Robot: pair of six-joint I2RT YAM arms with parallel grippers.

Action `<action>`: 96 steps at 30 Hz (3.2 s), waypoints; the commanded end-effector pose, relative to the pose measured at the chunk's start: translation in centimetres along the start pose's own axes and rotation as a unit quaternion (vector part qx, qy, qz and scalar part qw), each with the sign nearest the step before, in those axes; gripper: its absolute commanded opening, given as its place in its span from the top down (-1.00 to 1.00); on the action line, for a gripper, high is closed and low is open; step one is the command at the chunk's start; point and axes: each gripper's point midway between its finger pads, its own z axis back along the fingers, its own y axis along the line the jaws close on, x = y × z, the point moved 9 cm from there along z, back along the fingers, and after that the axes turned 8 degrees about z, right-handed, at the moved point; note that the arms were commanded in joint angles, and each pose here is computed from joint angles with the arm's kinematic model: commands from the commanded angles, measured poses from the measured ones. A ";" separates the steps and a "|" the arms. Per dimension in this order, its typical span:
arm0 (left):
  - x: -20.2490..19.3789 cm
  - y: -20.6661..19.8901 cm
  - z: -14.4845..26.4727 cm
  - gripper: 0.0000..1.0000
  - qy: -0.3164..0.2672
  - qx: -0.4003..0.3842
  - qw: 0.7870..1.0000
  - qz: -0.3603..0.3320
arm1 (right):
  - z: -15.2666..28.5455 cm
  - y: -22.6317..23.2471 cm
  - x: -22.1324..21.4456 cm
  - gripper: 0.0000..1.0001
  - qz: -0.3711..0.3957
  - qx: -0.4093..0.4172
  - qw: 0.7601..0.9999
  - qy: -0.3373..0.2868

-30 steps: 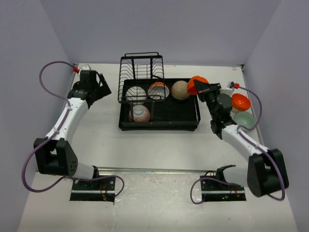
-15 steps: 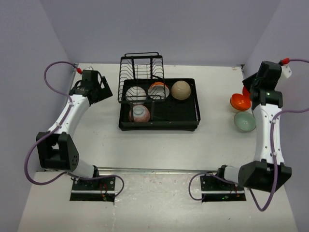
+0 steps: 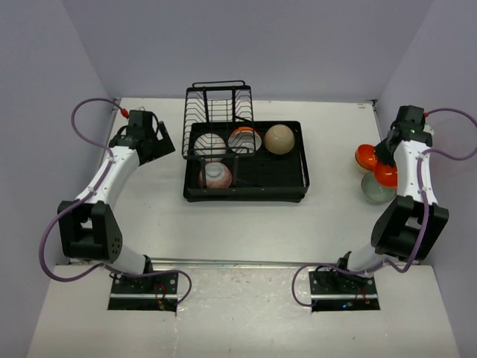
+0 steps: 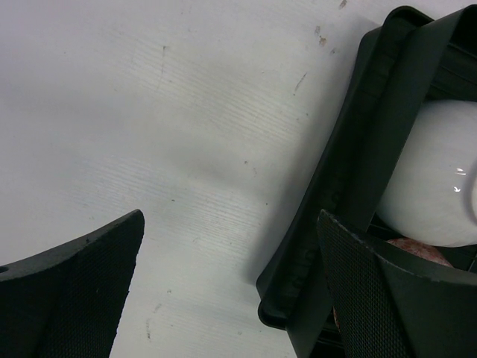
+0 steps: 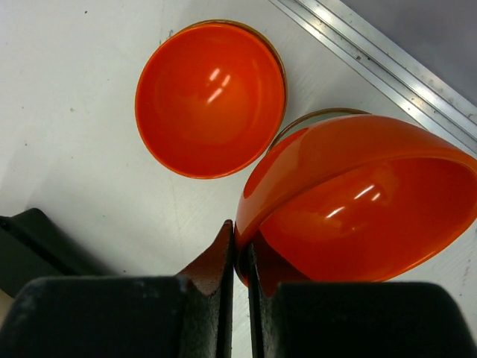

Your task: Unload the bowls from the dish rack

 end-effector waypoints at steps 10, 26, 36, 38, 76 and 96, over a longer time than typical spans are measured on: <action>0.4 0.0 0.4 -0.96 -0.008 -0.008 1.000 0.006 | -4.1 -0.4 -3.2 1.00 0.020 0.004 0.999 0.048; 0.5 0.1 0.4 -0.96 -0.002 0.001 1.000 -0.001 | -5.3 -0.4 -3.4 0.19 0.023 0.005 0.999 0.042; 0.2 0.1 -0.6 -0.95 0.006 0.007 1.000 -0.005 | 6.6 4.3 -1.1 -0.03 0.031 0.128 0.986 -0.097; 0.0 0.1 -0.9 -0.96 0.010 0.010 1.000 -0.004 | 9.3 6.7 -1.7 -0.06 -0.051 0.244 0.966 -0.069; 3.0 -0.9 3.2 -0.96 -0.036 -0.004 0.999 0.012 | 9.0 29.2 -19.7 0.13 -0.337 0.356 0.855 0.168; 1.9 0.7 4.4 -0.97 -0.051 0.004 0.999 -0.005 | 4.5 32.8 -21.8 1.00 -0.322 0.346 0.868 0.151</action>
